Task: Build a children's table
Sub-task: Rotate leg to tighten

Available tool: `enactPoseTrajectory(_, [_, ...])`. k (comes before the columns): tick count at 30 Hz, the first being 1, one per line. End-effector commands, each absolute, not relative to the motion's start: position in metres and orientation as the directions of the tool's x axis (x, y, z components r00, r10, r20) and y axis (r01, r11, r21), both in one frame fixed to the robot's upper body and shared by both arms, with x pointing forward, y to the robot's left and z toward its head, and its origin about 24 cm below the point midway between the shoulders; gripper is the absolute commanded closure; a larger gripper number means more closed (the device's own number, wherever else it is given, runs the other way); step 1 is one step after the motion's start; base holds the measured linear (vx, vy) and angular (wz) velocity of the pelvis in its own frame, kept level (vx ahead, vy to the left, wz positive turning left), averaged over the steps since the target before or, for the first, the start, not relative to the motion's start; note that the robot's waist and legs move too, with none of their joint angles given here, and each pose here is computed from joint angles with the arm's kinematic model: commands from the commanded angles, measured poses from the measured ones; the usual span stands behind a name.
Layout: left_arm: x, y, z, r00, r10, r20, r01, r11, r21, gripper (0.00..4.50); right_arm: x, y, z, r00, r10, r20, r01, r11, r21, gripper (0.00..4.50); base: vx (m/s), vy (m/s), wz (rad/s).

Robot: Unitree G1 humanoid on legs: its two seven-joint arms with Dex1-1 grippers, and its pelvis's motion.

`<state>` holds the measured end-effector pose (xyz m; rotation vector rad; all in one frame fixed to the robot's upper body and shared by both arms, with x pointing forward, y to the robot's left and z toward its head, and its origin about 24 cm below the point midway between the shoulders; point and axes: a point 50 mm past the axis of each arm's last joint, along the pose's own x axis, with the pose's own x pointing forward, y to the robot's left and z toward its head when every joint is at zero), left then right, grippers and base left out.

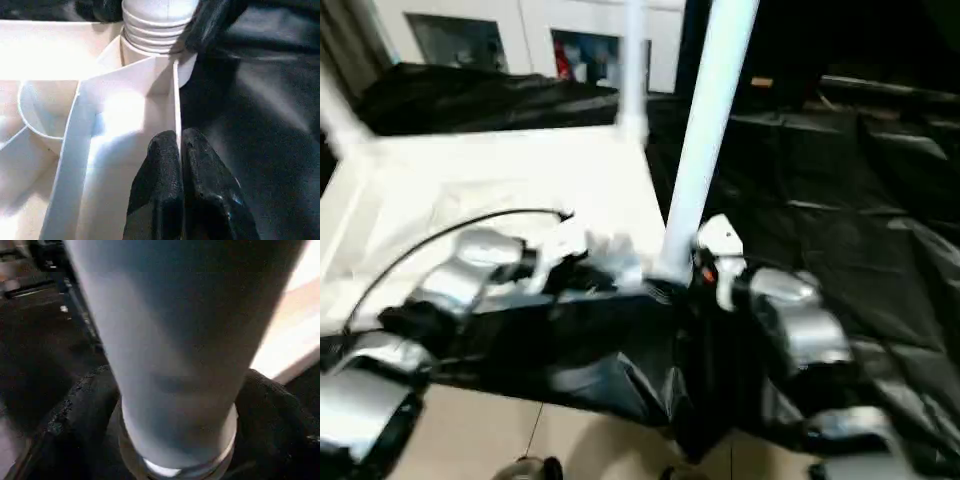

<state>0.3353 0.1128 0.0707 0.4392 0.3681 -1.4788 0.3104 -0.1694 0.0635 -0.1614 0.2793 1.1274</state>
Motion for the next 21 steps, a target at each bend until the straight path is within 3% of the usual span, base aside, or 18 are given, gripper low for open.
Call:
enactPoseTrajectory(1, [0.331, 0.109, 0.07, 0.013, -0.887, -0.462, 0.999, -0.004, 0.036, 4.5, 0.31, -0.169, 0.065, 0.367, 0.875, -0.316, -0.92, 0.392, 0.017, 0.69, 0.0, 0.0, 0.0])
enactPoseTrajectory(10, [0.331, 0.112, 0.07, 0.034, -0.883, -0.469, 0.998, 0.01, 0.054, 4.5, 0.31, -0.161, 0.059, 0.351, 0.88, -0.321, -0.922, 0.385, 0.048, 1.48, 0.0, 0.0, 0.0])
enactPoseTrajectory(14, [0.334, 0.109, 0.069, 0.086, -0.878, -0.47, 0.996, 0.058, 0.074, 4.5, 0.31, -0.158, 0.054, 0.416, 0.856, -0.307, -0.89, 0.453, 0.057, 1.63, 0.0, 0.0, 0.0])
enactPoseTrajectory(16, [0.344, 0.099, 0.063, 0.218, -0.837, -0.502, 0.976, 0.188, 0.111, 4.5, 0.319, -0.157, 0.034, 0.651, 0.681, -0.335, -0.713, 0.7, 0.036, 1.72, 0.0, 0.0, 0.0])
enactPoseTrajectory(17, [0.344, 0.099, 0.063, 0.222, -0.836, -0.502, 0.975, 0.192, 0.111, 4.5, 0.319, -0.157, 0.034, 0.657, 0.675, -0.336, -0.707, 0.706, 0.036, 1.72, 0.0, 0.0, 0.0])
enactPoseTrajectory(18, [0.35, 0.089, 0.061, 0.302, -0.816, -0.493, 0.953, 0.279, 0.122, 4.5, 0.321, -0.155, 0.023, 0.747, 0.564, -0.351, -0.586, 0.809, 0.053, 1.74, 0.0, 0.0, 0.0])
enactPoseTrajectory(21, [0.357, 0.065, 0.062, 0.419, -0.784, -0.458, 0.904, 0.407, 0.13, 4.5, 0.325, -0.143, 0.013, 0.824, 0.428, -0.372, -0.43, 0.899, 0.081, 1.75, 0.0, 0.0, 0.0])
